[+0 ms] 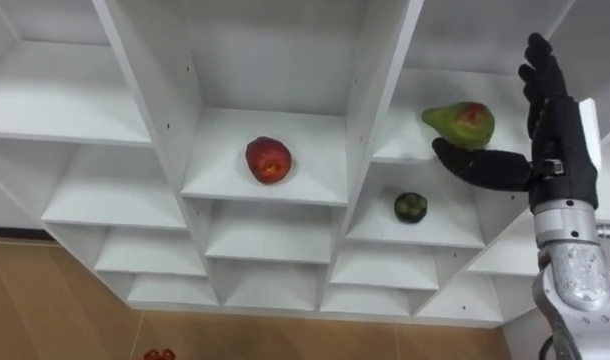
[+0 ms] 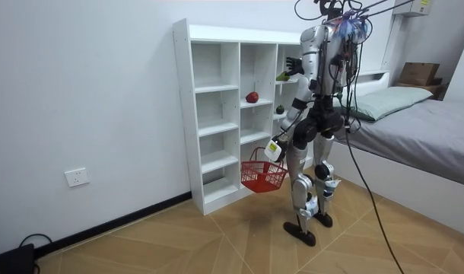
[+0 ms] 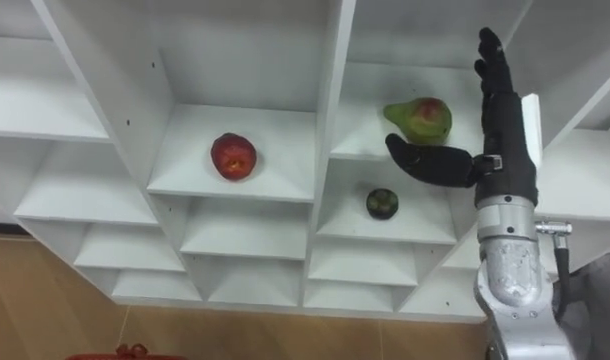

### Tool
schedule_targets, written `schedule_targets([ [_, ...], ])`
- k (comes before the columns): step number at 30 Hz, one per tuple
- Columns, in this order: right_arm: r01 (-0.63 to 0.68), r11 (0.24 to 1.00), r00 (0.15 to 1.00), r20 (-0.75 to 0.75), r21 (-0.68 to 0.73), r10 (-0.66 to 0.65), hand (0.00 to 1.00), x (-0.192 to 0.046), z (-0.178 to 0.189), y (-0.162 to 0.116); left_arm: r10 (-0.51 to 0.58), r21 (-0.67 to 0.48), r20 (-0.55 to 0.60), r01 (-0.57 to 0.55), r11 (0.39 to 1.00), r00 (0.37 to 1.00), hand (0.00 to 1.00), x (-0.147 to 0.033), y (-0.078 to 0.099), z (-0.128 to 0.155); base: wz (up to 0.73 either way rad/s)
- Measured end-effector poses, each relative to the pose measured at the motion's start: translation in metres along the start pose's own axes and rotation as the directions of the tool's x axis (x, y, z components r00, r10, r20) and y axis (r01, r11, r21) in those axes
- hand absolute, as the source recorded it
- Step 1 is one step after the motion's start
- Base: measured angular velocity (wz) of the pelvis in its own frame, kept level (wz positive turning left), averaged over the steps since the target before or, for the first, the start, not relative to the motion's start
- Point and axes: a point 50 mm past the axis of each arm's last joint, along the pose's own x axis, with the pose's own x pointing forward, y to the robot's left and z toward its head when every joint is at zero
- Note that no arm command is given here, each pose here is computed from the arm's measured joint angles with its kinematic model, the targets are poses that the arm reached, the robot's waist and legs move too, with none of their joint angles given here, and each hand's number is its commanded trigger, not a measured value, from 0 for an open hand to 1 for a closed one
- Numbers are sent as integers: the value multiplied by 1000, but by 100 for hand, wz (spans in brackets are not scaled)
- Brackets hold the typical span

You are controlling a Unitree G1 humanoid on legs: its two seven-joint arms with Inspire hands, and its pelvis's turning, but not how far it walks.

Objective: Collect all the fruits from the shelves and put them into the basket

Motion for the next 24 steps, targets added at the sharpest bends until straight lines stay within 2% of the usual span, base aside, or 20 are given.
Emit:
schedule_targets([
  [8, -39, 999, 995, -89, -20, 37, 0, 5, -15, 1, 2, 6, -12, -2, 1000, 1000, 100, 1, 0, 1, 0],
  [24, -70, 997, 992, -108, -37, 66, 0, 8, -15, 2, -2, 6, -15, 2, 1000, 1000, 100, -2, 0, -2, 1],
])
